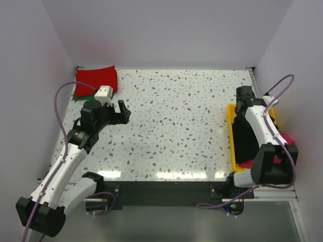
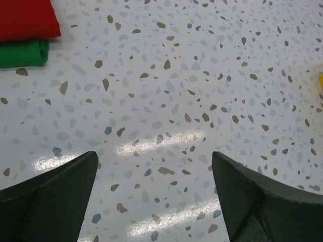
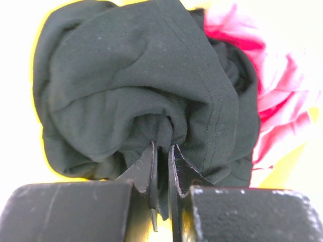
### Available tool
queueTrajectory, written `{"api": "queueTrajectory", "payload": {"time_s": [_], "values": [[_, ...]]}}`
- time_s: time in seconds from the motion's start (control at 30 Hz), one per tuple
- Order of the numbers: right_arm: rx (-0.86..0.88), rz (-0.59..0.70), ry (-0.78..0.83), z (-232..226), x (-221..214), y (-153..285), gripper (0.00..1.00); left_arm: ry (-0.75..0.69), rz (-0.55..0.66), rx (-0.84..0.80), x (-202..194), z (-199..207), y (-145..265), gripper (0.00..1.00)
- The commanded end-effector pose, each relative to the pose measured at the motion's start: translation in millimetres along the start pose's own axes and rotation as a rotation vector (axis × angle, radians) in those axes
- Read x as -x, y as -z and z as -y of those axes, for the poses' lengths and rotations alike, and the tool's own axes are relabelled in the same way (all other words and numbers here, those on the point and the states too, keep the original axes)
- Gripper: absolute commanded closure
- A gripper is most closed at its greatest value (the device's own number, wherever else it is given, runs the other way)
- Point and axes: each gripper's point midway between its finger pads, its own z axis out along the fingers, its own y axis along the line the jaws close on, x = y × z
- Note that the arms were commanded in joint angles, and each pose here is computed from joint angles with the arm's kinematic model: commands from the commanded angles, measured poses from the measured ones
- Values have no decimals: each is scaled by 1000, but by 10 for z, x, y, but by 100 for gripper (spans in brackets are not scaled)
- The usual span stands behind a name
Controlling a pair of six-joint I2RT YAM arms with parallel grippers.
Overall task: Fold and stack the t-shirts
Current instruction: Grab the tshirt from the pile
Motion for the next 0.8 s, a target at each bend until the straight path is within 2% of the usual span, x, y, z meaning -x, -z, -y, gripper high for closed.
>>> {"api": "queueTrajectory", "payload": {"time_s": [0.0, 0.13, 0.3, 0.43, 0.53, 0.57, 0.67, 0.77], "values": [[116, 58, -81, -58, 447, 299, 100, -2, 22, -7, 56, 5, 0, 0], [279, 85, -80, -92, 780, 672, 100, -4, 29, -4, 71, 0, 14, 0], [671, 185, -136, -284, 1423, 1520, 100, -2, 29, -6, 74, 4, 12, 0], [981, 204, -151, -412, 1828, 2314, 100, -1, 35, -1, 86, -2, 26, 0], [1151, 188, -172, -501, 1930, 2708, 100, -2, 37, 2, 90, -7, 33, 0], [1253, 198, -179, -530, 2001, 2957, 100, -2, 39, 3, 97, -8, 35, 0], [1414, 206, -188, -618, 2031, 3473, 100, -2, 43, 6, 109, -13, 44, 0], [1556, 187, -140, -778, 1854, 3954, 100, -1, 48, 7, 120, -12, 46, 0]]}}
